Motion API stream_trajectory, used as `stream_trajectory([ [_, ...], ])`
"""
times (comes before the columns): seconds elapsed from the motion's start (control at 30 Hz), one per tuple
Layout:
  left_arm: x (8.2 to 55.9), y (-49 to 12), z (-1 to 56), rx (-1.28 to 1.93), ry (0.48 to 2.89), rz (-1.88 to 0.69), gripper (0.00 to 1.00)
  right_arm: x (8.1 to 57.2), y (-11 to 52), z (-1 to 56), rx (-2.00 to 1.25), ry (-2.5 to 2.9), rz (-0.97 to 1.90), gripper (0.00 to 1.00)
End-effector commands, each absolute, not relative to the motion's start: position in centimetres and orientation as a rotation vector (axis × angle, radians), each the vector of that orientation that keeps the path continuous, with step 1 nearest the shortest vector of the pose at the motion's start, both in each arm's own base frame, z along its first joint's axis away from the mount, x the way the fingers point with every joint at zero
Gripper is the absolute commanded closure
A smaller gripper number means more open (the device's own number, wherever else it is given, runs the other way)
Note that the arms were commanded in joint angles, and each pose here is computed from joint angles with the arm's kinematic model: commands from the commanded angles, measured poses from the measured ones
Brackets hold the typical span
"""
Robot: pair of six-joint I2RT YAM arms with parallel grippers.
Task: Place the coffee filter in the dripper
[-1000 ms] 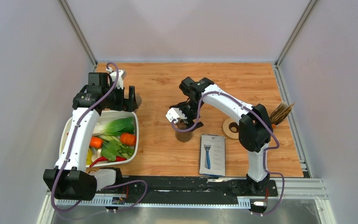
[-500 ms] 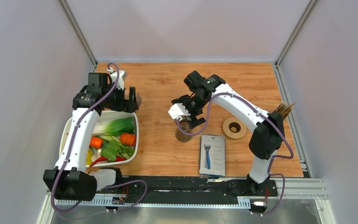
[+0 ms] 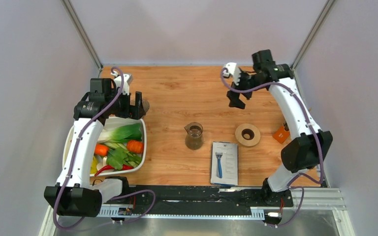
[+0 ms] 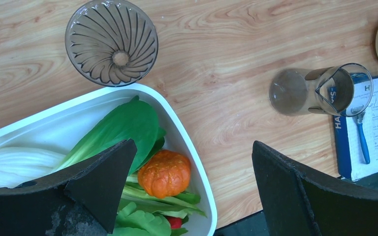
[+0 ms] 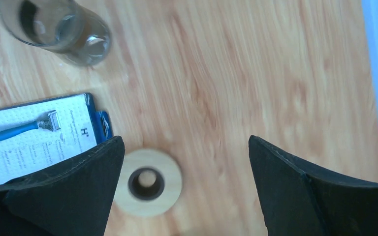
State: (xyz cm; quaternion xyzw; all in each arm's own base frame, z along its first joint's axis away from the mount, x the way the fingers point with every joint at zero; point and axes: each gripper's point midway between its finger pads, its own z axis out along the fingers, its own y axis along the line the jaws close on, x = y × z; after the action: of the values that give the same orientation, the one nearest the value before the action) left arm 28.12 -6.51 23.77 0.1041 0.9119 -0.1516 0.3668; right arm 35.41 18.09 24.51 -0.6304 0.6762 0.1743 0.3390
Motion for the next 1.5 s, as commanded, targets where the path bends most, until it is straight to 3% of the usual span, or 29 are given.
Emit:
stream_trajectory([
  [0.0,28.5,-6.7,25.2,0.278,2.275,-0.399,0.00,35.0,12.1,24.3,-1.142,2.128,0.425,0.00],
  [0.17,28.6,-7.5,25.7,0.306,2.246,-0.453,0.00,34.1,5.1,20.5,-0.809,2.347,0.250,0.00],
  [0.43,28.1,-10.0,27.4,0.398,2.161,-0.622,0.00,32.1,1.8,15.0,-0.533,2.567,0.379,0.09],
  [0.77,27.4,-10.2,27.6,0.412,2.138,-0.629,0.00,28.0,1.5,10.4,-0.480,2.685,0.379,0.07],
  [0.97,27.1,-12.1,27.9,0.488,2.113,-0.772,0.00,26.7,1.0,8.7,-0.562,2.709,0.354,0.07],
  [1.17,29.7,-18.2,27.7,0.660,2.146,-0.907,0.01,26.8,0.9,9.1,-0.586,2.696,0.343,0.07],
  [1.47,34.9,-33.8,23.9,0.839,2.174,-1.135,0.13,26.9,1.0,12.0,-0.602,2.627,0.312,0.06],
])
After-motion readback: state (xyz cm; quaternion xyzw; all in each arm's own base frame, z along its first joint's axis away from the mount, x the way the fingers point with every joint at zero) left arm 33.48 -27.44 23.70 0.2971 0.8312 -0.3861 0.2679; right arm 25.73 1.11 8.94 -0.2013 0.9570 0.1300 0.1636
